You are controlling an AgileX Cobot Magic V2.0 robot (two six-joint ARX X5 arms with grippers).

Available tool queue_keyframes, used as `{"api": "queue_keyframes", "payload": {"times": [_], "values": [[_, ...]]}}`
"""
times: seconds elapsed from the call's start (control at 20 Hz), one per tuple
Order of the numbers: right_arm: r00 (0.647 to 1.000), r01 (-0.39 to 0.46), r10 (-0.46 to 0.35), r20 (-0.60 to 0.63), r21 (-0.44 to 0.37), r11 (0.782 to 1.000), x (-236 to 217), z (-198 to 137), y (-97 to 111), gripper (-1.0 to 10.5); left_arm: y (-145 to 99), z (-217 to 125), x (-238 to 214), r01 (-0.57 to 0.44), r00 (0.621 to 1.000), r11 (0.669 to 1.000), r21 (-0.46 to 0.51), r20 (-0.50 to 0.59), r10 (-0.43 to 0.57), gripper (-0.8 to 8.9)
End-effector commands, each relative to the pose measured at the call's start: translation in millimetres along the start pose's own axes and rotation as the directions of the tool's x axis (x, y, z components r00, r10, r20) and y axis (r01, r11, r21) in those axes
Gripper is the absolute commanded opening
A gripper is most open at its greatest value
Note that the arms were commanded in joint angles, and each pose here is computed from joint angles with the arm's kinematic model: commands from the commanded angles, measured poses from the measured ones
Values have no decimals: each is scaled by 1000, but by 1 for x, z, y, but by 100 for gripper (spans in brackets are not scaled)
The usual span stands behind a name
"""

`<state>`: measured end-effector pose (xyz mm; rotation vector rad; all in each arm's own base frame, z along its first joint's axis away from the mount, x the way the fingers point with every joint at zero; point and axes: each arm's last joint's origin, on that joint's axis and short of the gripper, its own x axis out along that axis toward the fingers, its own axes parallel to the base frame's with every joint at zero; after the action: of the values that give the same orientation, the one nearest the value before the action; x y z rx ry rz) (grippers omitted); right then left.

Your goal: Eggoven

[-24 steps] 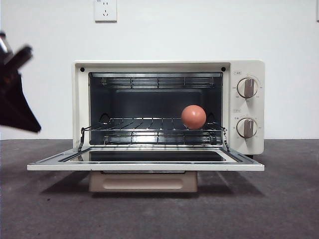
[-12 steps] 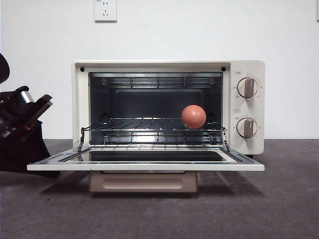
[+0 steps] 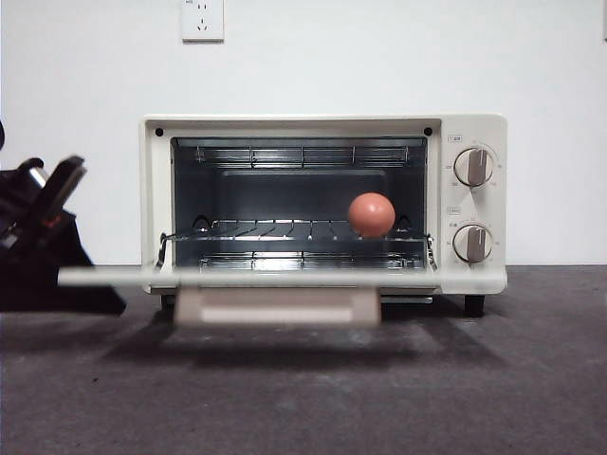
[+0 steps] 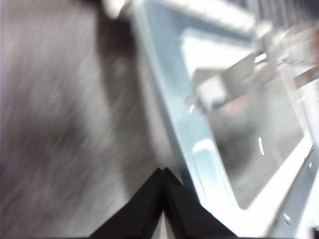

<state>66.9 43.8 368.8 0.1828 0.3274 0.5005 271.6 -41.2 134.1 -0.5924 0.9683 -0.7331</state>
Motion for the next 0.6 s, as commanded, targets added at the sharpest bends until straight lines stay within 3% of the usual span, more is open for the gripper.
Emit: {"api": "queue_keyframes", "payload": {"times": [0.05,0.25,0.45,0.6], "values": [[1000,-5,5,9,10,1000,-1,3,1,337,-4,14,-1,120,991,993,-10,52,-119,6],[1000,-3,3,4,12,1000,-1,3,1,337,-9,31,-8,183,970,983,12,162,-182,6],[1000,0,0,-7,21,1000,-1,2,1,337,-22,48,-15,233,923,969,79,295,-246,6],[999,8,-8,-35,19,1000,-1,-1,0,337,-26,52,-18,256,909,963,83,320,-269,7]]}}
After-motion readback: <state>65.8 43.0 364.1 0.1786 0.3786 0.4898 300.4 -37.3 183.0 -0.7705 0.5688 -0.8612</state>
